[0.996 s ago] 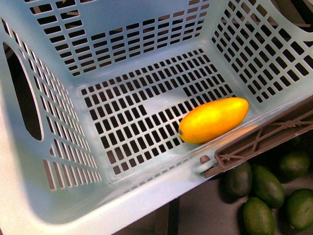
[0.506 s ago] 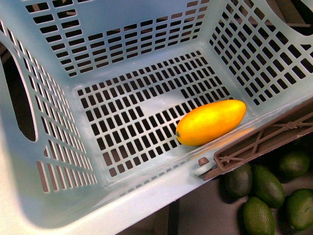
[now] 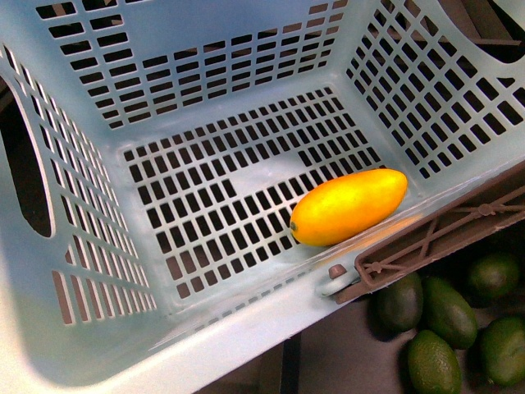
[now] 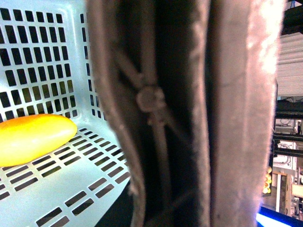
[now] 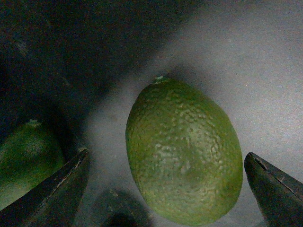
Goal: Pick mango and avocado into basket
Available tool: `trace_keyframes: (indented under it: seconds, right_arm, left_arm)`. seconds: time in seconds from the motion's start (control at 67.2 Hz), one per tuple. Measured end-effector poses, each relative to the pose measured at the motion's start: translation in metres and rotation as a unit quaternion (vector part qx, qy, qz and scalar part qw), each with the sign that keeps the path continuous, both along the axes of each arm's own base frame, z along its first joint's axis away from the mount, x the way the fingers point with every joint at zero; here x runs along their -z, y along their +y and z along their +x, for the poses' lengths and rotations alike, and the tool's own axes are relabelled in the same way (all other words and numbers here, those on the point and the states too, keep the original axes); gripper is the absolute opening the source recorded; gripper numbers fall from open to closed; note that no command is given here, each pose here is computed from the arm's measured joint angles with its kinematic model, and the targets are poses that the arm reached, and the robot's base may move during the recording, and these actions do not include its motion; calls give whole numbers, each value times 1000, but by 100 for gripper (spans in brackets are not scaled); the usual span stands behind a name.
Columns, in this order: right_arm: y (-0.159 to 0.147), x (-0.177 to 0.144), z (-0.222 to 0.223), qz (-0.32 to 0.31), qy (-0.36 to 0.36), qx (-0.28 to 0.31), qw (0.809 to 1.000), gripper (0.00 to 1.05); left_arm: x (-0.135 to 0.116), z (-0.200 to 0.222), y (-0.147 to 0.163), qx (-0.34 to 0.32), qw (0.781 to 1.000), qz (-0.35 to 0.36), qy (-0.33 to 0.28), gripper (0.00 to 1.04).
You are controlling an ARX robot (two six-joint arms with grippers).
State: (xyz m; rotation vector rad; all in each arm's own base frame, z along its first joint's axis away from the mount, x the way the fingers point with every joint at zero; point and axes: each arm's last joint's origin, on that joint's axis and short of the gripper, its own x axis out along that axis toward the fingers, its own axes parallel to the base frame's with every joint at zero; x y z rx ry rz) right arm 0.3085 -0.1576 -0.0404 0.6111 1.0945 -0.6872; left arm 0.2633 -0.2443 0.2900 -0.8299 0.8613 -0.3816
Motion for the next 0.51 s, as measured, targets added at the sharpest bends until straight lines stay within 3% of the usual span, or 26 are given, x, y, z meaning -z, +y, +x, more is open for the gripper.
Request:
trace_keyframes:
  seconds: [0.506]
  right_arm:
    - [3, 22, 11, -3, 17, -9, 1000, 96]
  left_arm:
    - [0, 0, 0, 0, 1000, 0, 0, 14]
